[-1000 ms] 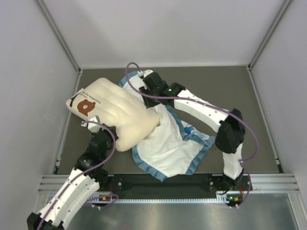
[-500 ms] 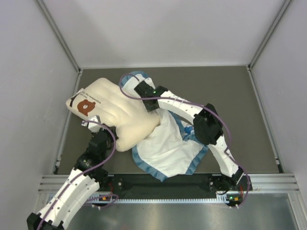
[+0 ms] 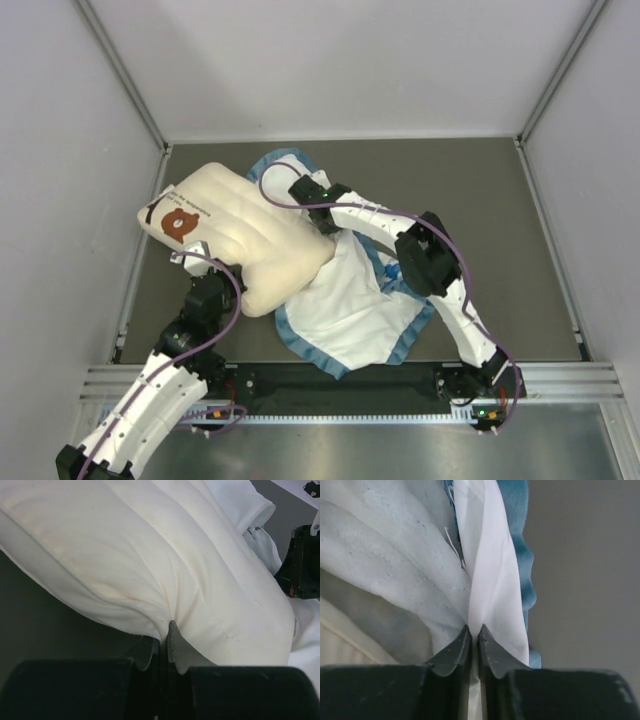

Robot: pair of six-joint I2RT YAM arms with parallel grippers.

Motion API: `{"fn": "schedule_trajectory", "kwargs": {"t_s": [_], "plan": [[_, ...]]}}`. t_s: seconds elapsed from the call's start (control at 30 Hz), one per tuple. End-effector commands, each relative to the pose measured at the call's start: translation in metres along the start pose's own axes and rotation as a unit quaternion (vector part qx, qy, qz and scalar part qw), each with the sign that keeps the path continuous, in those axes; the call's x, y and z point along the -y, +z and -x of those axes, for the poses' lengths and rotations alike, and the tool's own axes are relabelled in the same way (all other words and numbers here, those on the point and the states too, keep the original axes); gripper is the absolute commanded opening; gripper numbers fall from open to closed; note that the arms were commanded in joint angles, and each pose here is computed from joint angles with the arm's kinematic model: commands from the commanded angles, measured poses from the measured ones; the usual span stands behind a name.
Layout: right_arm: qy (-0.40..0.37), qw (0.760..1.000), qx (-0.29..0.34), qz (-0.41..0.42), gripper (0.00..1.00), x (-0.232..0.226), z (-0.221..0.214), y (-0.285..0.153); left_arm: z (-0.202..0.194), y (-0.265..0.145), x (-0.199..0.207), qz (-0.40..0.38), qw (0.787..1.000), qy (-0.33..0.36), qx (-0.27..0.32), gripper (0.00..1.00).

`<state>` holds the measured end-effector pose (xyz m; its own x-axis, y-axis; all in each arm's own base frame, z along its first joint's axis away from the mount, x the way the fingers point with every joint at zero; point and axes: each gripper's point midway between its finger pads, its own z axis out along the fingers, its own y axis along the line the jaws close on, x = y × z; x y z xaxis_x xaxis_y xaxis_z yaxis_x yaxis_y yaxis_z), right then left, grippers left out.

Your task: Put the pillow into the pillowcase

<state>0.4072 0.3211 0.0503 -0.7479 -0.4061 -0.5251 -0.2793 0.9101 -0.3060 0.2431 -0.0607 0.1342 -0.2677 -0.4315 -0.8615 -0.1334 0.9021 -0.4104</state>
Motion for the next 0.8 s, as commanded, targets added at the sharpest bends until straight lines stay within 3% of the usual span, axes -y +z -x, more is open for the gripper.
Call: {"fn": "schedule_trajectory", "kwargs": {"t_s": [0.0,0.17,0.4,0.57,0.77], "plan": [[0.01,1.0,0.008,-0.007,0.0,0.015,0.005,-0.009,0.014,-0.007,0.031,-0.065,0.998,-0.006,0.002,0.0],[0.043,0.993,0.071,0.082,0.0,0.015,0.042,-0.067,0.003,-0.004,0.042,-0.092,0.996,-0.004,-0.022,0.0],[0.048,0.971,0.117,0.205,0.0,0.012,0.058,-0.145,-0.016,-0.004,0.054,-0.119,0.99,-0.03,-0.064,0.16],[0.037,0.967,0.107,0.23,0.0,0.009,0.047,-0.153,-0.031,-0.005,0.073,-0.183,0.977,-0.074,-0.074,0.41],[0.024,0.973,0.076,0.218,0.08,0.006,0.029,-0.13,-0.049,-0.003,0.068,-0.182,0.975,-0.093,-0.088,0.67]]}}
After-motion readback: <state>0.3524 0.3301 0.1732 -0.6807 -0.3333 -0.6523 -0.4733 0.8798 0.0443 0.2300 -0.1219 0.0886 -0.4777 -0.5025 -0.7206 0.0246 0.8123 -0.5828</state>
